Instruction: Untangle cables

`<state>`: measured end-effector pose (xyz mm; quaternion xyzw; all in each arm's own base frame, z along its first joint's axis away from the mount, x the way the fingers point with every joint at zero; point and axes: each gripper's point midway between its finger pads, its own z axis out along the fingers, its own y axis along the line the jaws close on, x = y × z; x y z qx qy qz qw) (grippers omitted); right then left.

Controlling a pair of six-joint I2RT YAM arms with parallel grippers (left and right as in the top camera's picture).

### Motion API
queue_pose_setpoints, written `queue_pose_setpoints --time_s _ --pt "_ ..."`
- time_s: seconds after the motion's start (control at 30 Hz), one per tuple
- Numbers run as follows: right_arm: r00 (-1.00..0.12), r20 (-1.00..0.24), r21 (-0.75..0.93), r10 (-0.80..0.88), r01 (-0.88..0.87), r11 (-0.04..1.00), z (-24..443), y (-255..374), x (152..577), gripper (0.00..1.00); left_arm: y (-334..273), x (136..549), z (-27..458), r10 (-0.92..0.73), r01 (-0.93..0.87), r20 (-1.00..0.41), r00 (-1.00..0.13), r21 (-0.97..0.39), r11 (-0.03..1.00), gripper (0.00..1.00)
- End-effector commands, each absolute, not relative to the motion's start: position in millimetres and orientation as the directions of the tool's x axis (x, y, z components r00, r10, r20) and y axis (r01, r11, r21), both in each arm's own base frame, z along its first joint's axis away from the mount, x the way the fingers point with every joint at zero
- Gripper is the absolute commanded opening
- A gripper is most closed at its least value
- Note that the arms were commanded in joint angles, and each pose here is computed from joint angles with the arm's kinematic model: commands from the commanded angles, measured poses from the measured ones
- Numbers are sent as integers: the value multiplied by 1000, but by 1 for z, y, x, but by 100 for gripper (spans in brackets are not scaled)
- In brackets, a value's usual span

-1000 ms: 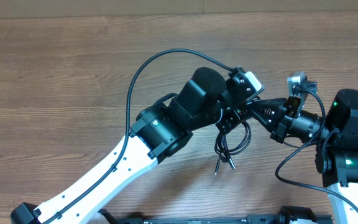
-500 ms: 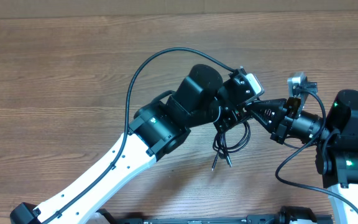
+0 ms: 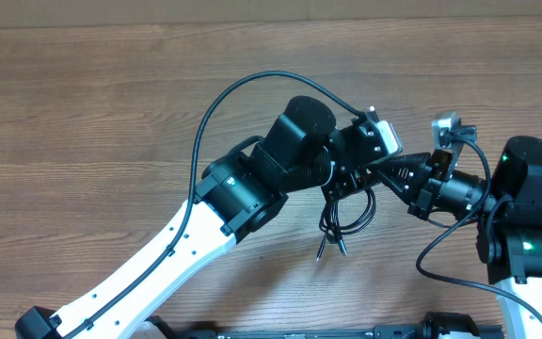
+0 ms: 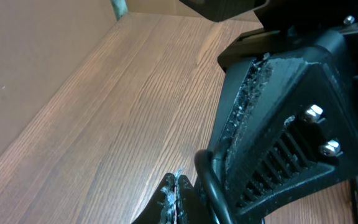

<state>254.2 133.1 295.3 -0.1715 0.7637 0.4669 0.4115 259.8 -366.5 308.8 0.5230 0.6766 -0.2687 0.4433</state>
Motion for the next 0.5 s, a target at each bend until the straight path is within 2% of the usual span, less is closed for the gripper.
queue_pose_setpoints --time_s 0.0,0.03,0.1,0.2,0.27,0.47 --pt "-574 -807 527 136 -599 603 291 122 278 4 -392 189 310 451 999 -892 -31 -10 49 5" --pt "-577 -805 530 137 -596 603 291 122 278 4 -386 205 307 465 988 -880 -98 -30 152 9" --pt "-578 -805 530 137 -596 603 291 122 277 4 -373 229 306 445 954 -870 -212 -86 286 17" --pt "-578 -805 530 137 -596 603 291 122 277 4 -357 251 308 395 910 -861 -320 -164 382 20" --pt "-578 -804 531 137 -596 602 291 122 277 4 -349 263 309 363 881 -853 -375 -206 425 20" --pt "-578 -805 528 138 -590 610 290 121 279 4 -338 271 313 337 876 -854 -397 -243 416 13"
